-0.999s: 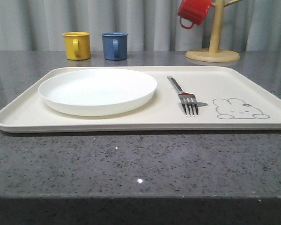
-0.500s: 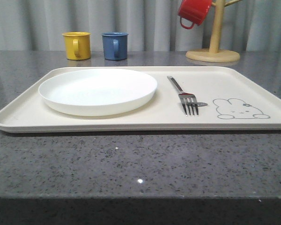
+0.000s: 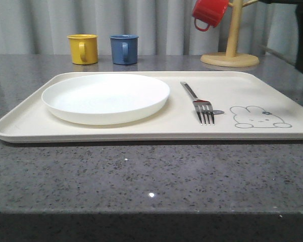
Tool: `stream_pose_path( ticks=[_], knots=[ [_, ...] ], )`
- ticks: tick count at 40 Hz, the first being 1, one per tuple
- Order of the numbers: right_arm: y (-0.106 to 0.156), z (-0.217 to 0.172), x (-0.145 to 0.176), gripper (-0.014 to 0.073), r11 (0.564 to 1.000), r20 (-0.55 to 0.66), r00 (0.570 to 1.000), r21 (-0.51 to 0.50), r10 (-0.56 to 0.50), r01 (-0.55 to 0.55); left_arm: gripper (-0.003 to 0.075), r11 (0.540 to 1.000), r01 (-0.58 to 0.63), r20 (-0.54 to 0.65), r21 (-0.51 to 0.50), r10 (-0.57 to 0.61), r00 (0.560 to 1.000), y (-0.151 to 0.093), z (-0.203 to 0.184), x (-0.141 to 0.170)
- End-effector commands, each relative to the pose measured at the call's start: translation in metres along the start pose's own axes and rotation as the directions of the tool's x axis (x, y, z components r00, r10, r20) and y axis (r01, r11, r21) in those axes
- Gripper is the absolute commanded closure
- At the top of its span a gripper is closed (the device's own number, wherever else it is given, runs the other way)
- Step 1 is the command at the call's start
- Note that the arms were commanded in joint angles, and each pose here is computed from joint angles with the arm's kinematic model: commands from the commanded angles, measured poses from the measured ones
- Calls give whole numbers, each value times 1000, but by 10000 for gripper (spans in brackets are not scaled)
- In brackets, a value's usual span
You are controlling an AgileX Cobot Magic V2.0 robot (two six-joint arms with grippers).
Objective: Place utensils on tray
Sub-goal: 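Move the right gripper to the silver chopsticks and grasp them, then lower the chopsticks onto the tray beside the fork and release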
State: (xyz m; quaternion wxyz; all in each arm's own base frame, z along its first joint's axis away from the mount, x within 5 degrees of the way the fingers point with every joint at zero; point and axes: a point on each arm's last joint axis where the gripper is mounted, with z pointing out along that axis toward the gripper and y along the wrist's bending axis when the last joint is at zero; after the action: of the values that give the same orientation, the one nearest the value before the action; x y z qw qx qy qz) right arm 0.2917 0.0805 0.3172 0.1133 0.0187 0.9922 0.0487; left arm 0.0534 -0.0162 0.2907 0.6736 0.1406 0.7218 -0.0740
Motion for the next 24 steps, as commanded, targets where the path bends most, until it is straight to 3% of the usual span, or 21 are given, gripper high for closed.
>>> stream_pose_path(
  ticks=[1, 9, 24],
  knots=[
    [22, -16, -7, 533, 999, 65, 998, -45, -17, 20, 738, 1000, 18, 101, -2, -17, 995, 1, -2, -15],
    [57, -7, -29, 533, 996, 65, 997, -74, -48, 53, 738, 1000, 18, 101, -2, -17, 995, 1, -2, -15],
    [61, 27, -41, 533, 1000, -34, 999, -24, -14, 14, 738, 1000, 18, 101, -2, -17, 995, 1, -2, -15]
  ],
)
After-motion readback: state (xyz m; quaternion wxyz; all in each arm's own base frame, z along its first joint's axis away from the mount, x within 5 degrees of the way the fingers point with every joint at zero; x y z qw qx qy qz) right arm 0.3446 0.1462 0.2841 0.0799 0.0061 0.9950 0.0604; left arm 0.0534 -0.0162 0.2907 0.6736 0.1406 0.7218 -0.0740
